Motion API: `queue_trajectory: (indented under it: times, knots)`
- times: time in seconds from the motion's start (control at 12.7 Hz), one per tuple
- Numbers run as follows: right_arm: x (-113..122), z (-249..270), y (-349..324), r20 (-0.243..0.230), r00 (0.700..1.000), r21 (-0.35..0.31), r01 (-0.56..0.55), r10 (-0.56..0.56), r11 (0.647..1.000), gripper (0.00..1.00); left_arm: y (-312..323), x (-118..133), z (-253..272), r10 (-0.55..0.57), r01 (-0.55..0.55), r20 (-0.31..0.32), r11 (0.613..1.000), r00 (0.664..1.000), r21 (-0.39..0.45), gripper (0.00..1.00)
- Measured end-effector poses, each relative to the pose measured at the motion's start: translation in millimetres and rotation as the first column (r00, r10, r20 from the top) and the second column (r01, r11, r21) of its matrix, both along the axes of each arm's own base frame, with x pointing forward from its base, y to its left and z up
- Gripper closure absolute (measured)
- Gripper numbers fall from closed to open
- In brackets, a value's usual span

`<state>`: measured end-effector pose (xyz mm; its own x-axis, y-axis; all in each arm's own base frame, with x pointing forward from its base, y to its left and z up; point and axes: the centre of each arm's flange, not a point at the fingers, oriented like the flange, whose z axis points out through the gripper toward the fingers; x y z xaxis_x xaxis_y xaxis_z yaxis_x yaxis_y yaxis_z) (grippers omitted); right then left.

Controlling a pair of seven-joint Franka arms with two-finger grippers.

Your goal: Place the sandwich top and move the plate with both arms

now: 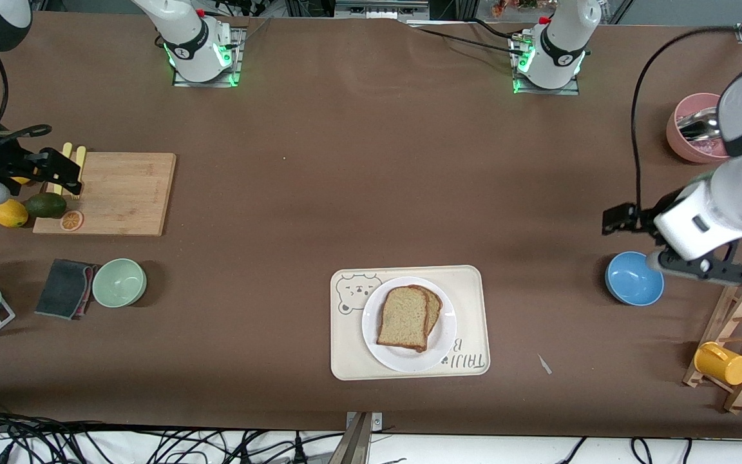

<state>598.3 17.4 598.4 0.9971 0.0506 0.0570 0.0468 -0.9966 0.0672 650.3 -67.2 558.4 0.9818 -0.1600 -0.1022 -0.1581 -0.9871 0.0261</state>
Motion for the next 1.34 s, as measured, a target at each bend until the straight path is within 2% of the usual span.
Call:
queue_trajectory:
  times: [0.16, 0.31, 0.47, 0.63, 0.86, 1.34]
  knots:
    - [-0.2, -0.4, -4.8, -0.004, 1.000, 0.002, 0.004, -0.004, 1.000, 0.00, -3.0, -17.4, 17.4, 0.017, -0.017, -0.007, 1.000, 1.000, 0.017, 0.00]
    - [-2.4, -2.3, -2.1, -0.024, 1.000, 0.013, 0.003, -0.002, 1.000, 0.00, -6.8, -25.3, 11.9, 0.017, -0.016, -0.011, 0.999, 1.000, 0.041, 0.00]
    - [-3.9, -3.6, -0.4, -0.040, 0.999, 0.027, -0.033, 0.034, 0.999, 0.00, 2.4, -32.6, 3.3, 0.041, -0.042, 0.027, 0.998, 0.999, 0.041, 0.00]
    - [-4.5, -4.2, -1.8, -0.047, 0.996, 0.040, -0.077, 0.079, 0.996, 0.00, 25.6, -52.6, 10.4, 0.076, -0.079, 0.079, 0.996, 0.994, 0.039, 0.00]
    - [-4.7, -4.3, 0.6, -0.047, 0.995, 0.065, -0.081, 0.084, 0.995, 0.00, 41.6, -80.7, 26.8, 0.103, -0.108, 0.109, 0.993, 0.989, 0.041, 0.00]
    - [-5.7, -5.0, 5.0, -0.054, 0.994, 0.083, -0.087, 0.092, 0.993, 0.00, 28.6, -89.9, 19.8, 0.130, -0.135, 0.100, 0.990, 0.986, 0.045, 0.00]
